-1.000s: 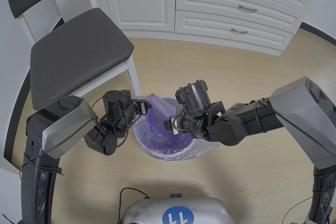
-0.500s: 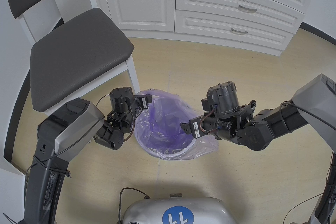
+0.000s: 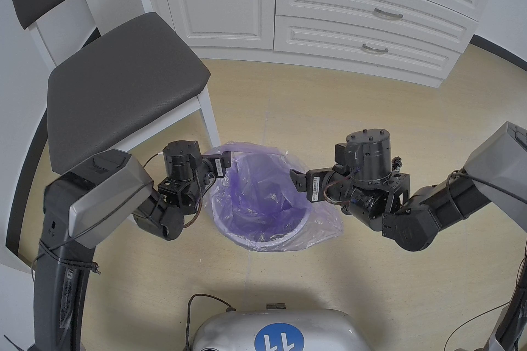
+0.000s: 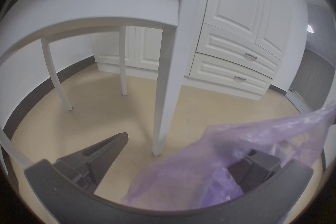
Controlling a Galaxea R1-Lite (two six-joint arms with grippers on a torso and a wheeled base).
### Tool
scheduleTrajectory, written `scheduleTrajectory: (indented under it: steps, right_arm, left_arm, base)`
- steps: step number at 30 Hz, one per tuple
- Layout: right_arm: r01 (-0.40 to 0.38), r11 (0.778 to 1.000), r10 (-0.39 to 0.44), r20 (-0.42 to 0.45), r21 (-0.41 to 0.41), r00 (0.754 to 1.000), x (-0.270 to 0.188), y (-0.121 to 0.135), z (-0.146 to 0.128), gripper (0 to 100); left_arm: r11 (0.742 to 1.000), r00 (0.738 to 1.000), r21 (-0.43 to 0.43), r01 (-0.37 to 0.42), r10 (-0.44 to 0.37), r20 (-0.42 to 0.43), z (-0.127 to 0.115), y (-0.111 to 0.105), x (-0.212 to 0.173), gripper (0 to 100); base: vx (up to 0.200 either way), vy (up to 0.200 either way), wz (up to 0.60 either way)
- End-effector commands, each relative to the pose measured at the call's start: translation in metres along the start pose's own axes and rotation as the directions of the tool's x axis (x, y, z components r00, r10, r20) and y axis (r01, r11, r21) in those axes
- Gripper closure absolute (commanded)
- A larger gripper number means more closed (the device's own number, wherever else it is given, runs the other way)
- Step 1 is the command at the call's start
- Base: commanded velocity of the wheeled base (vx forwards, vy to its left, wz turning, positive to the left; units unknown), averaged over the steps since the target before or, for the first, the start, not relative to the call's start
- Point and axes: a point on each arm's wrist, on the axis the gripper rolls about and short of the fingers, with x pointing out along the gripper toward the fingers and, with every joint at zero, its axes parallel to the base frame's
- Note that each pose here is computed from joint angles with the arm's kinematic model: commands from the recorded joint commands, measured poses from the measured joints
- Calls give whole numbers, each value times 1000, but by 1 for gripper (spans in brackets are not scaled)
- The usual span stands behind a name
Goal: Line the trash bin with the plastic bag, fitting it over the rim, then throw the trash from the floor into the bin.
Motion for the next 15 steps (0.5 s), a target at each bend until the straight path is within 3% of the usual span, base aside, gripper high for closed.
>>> scheduleTrajectory:
  steps: [1, 5, 15]
  right_arm:
    - [72, 995, -76, 59, 69, 995, -20, 0, -24, 0]
    - [56, 998, -58, 52, 40, 997, -27, 2, -43, 0]
    - [72, 997, -73, -28, -31, 997, -12, 5, -77, 0]
  left_arm:
    - [994, 992, -5, 109, -109, -59, 44, 13, -56, 0]
    - [985, 981, -6, 170, -170, -91, 56, 22, -78, 0]
    - [988, 977, 0, 157, -155, -147, 52, 28, -80, 0]
  base:
    - [0, 0, 0]
    - [0, 0, 0]
    - [0, 0, 0]
